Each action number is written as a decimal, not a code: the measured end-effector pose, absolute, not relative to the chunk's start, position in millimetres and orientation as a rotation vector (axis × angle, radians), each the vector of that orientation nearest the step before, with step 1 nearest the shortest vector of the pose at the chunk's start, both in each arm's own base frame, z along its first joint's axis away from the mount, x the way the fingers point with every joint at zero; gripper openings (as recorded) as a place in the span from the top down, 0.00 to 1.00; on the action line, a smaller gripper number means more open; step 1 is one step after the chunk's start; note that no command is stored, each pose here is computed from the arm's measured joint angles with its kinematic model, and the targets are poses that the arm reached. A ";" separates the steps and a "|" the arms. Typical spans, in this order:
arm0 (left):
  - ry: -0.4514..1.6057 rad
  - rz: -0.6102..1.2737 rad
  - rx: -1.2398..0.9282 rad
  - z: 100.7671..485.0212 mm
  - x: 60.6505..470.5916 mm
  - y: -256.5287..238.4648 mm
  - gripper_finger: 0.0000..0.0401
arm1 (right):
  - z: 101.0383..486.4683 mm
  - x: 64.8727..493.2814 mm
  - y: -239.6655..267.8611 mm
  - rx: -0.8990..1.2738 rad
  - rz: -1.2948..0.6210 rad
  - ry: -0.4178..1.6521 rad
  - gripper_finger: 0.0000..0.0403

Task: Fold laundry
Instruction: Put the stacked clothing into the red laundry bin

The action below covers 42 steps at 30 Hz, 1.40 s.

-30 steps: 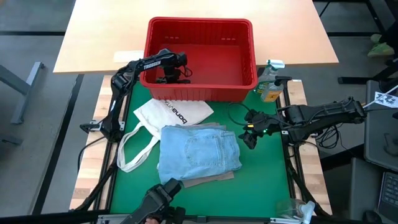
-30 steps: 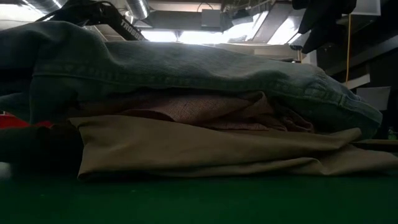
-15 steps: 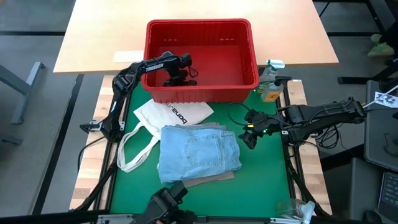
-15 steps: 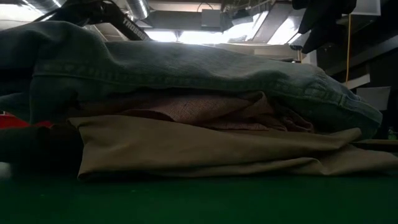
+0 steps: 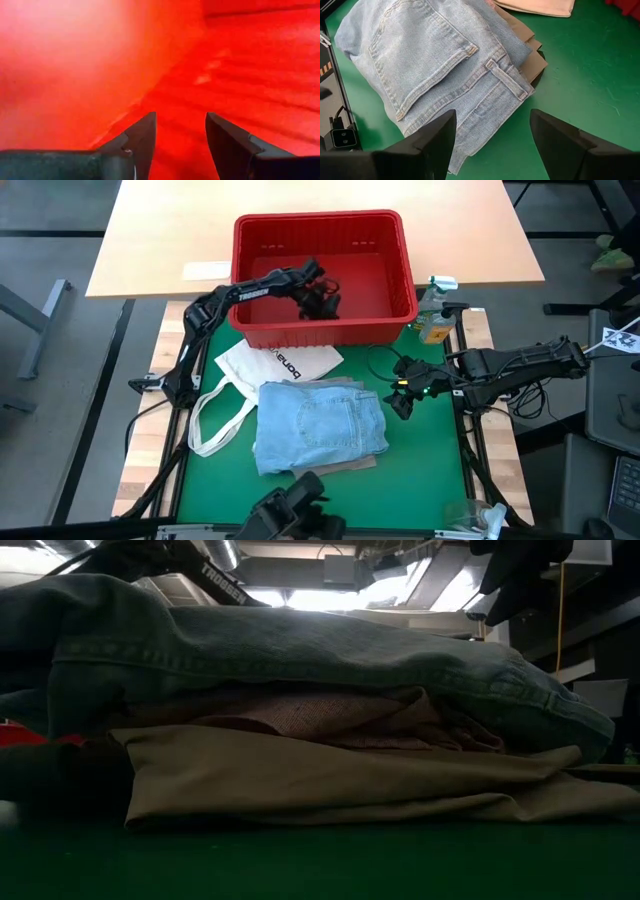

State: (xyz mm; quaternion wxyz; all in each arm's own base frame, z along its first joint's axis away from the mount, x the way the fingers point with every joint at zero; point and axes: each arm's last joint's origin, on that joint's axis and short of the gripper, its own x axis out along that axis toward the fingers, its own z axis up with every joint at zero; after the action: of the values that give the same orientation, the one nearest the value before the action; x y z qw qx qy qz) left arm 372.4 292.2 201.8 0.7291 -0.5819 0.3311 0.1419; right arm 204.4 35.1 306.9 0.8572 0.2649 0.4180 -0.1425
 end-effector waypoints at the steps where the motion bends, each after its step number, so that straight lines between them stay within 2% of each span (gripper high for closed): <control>1: 0.689 0.281 -1.276 204.9 376.5 292.9 0.59 | 306.9 204.4 35.1 0.556 -0.299 0.878 0.37; 7: 0.469 0.127 -1.205 225.7 394.4 298.8 0.59 | 306.9 204.4 35.1 0.556 -0.299 0.879 0.37; 18: 0.191 0.044 -0.960 273.0 393.7 308.0 0.59 | 312.2 198.4 33.9 0.564 -0.289 0.853 0.37; 36: 0.039 0.061 -0.600 370.3 350.1 285.5 0.59 | 322.5 186.6 31.6 0.580 -0.268 0.798 0.37; 42: 0.122 0.206 -0.491 390.8 327.5 269.3 0.59 | 322.8 186.2 31.6 0.581 -0.266 0.796 0.37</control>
State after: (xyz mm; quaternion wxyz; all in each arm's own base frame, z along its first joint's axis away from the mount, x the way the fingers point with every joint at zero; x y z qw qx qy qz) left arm 327.5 269.3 390.8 0.9629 -0.2425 0.0602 0.1017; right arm 186.2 31.6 322.8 0.8726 0.2780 0.3809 -0.1275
